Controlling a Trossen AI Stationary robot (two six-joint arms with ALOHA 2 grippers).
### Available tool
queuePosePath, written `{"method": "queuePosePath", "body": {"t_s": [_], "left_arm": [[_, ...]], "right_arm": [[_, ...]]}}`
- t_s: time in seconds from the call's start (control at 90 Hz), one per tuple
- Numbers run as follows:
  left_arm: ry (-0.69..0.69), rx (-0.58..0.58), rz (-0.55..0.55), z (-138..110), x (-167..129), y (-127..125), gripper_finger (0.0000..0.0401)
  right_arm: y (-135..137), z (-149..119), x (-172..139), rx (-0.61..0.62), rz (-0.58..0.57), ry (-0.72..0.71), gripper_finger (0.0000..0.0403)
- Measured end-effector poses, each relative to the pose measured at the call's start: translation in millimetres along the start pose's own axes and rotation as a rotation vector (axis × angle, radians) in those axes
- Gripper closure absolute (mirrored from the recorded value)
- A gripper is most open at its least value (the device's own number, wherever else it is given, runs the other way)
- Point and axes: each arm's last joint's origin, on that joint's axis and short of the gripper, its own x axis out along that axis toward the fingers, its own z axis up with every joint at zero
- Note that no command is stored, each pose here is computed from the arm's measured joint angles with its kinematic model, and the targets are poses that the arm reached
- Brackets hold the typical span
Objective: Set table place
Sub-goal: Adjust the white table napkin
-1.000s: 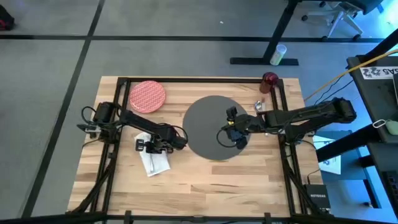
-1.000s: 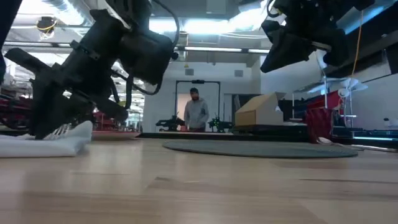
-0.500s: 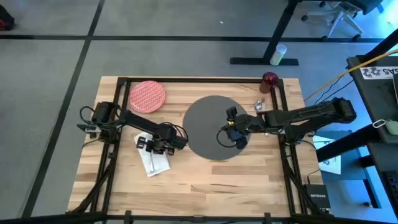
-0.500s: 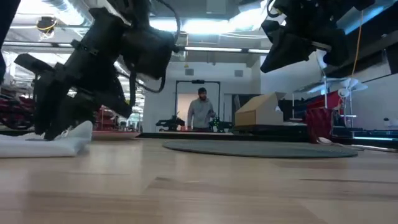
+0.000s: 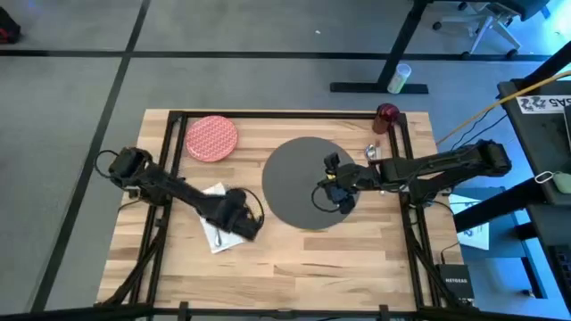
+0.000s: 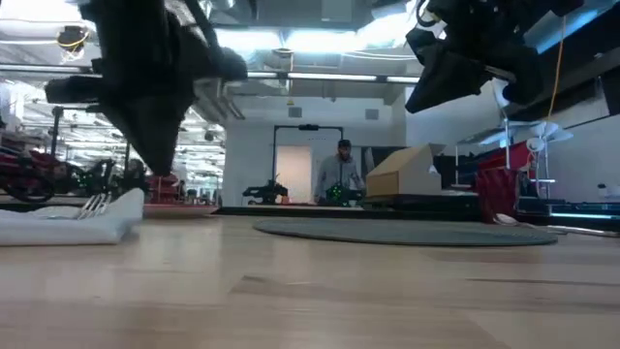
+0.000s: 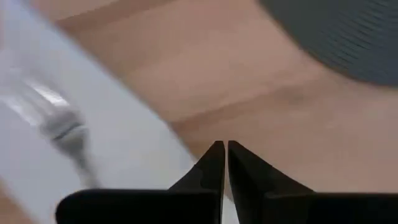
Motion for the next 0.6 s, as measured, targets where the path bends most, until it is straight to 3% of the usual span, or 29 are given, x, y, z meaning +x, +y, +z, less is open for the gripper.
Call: {"method": "queuePosePath", "body": {"t_s": [0.122, 0.378, 0.6], "left_arm": [[-0.033, 0.086, -0.029, -1.8, 2.3, -4.5, 0.0398], [-0.421, 0.315, -0.030, -1.0, -7.3, -8.7, 0.0401], [-0.487, 0.394, -0.011, -6.6, -13.0, -6.5, 0.0401]], "right_arm": [[-0.6, 3.1, -0.1, 0.010, 0.023, -0.052, 0.0402], [-6.5, 14.4, 6.0, 0.029, -0.039, -0.156, 0.0402], [-7.8, 15.1, 3.2, 0.035, -0.050, -0.169, 0.0402]]}}
